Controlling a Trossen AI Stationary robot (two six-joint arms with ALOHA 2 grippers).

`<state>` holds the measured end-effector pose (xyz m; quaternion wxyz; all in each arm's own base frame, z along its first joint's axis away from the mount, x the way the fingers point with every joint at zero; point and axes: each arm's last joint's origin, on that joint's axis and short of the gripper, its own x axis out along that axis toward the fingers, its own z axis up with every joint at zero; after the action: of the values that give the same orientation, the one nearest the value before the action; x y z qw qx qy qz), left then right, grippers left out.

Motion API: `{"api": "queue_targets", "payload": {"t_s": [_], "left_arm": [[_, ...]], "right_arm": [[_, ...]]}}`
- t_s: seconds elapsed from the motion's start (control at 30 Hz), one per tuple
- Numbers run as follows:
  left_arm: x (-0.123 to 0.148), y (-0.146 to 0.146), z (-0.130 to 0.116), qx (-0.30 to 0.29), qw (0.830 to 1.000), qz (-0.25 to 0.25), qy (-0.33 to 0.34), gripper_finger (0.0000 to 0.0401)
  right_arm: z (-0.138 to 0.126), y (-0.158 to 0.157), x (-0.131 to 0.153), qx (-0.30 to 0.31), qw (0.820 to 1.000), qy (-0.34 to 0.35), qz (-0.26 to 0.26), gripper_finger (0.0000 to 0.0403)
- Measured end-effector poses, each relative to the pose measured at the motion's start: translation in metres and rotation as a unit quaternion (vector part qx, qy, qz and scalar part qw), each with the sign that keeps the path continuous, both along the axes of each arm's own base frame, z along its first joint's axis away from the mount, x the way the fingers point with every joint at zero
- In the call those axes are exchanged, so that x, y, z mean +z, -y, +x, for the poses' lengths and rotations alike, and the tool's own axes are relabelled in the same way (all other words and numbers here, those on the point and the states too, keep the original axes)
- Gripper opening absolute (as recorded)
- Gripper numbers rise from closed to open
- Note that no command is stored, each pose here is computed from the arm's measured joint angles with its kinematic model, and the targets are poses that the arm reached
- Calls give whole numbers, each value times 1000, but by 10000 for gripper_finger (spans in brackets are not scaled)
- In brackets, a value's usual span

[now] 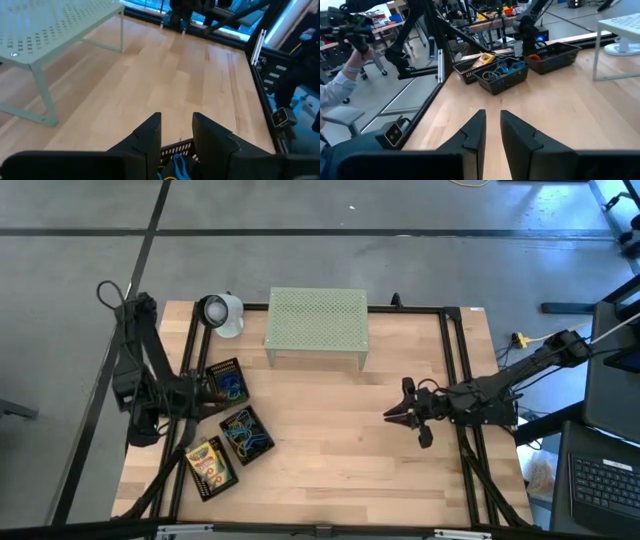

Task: Pick & Place Office Desk Supplies
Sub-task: Return to Home Position

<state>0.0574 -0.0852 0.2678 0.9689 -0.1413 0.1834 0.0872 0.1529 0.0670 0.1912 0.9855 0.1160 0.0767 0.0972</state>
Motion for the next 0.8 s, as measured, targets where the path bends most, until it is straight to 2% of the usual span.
{"api": "queue_targets", "payload": {"t_s": [0.1,0.23,0.4,0.47,0.63,0.8], "left_arm": [[-12,-6,-4,3,1000,2,23,103],[-30,-12,-8,5,999,-4,44,106],[-50,-14,-12,-7,998,-24,49,105],[-55,-13,-12,-13,998,-35,51,104],[-60,-2,-12,-40,996,-55,64,104],[-57,19,-9,-94,987,-100,87,107]], "right_arm": [[-5,3,-7,-10,1000,-3,1,62],[-11,7,-20,-37,999,-8,29,62],[-20,12,-32,-36,998,32,51,62],[-20,12,-32,-32,998,35,41,62],[-20,11,-30,-27,998,48,20,61],[-20,11,-30,-27,998,49,20,61]]}}
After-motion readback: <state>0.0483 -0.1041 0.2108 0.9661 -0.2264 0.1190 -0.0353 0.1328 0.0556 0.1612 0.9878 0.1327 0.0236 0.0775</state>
